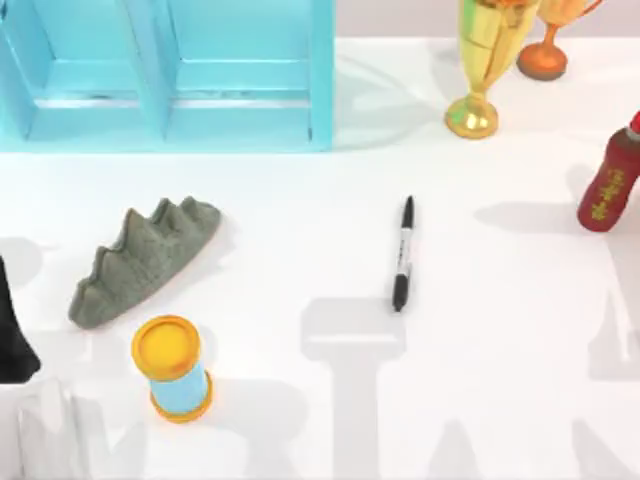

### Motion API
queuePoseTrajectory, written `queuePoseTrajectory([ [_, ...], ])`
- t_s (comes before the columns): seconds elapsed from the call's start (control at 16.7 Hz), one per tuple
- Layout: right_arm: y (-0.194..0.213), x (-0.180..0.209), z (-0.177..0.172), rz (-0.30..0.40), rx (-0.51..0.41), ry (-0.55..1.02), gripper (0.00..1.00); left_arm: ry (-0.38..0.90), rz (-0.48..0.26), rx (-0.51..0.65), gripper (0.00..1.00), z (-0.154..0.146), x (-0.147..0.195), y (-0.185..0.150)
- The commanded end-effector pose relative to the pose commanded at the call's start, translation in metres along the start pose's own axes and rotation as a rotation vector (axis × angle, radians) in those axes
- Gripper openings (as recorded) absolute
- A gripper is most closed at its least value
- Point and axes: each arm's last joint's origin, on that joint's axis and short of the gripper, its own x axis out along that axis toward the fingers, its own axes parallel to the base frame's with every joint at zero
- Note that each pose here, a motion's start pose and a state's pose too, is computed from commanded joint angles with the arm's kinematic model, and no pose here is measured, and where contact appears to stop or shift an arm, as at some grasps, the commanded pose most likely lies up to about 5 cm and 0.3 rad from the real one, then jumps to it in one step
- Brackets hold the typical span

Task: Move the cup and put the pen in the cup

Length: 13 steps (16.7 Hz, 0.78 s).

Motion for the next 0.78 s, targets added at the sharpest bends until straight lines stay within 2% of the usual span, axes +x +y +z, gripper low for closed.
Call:
queuePoseTrajectory([
  [0.24, -0.001, 0.0, 0.005, -0.013, -0.011, 0.029, 1.0, 0.0, 0.0, 0.0, 1.0, 0.0, 0.0, 0.0],
  [0.42, -0.006, 0.002, 0.028, -0.051, -0.05, 0.138, 1.0, 0.0, 0.0, 0.0, 1.0, 0.0, 0.0, 0.0],
  [0.6, -0.013, 0.013, 0.065, -0.096, -0.097, 0.32, 1.0, 0.0, 0.0, 0.0, 1.0, 0.0, 0.0, 0.0],
  [0.78, -0.027, 0.044, 0.101, -0.129, -0.13, 0.581, 1.0, 0.0, 0.0, 0.0, 1.0, 0.0, 0.0, 0.0],
])
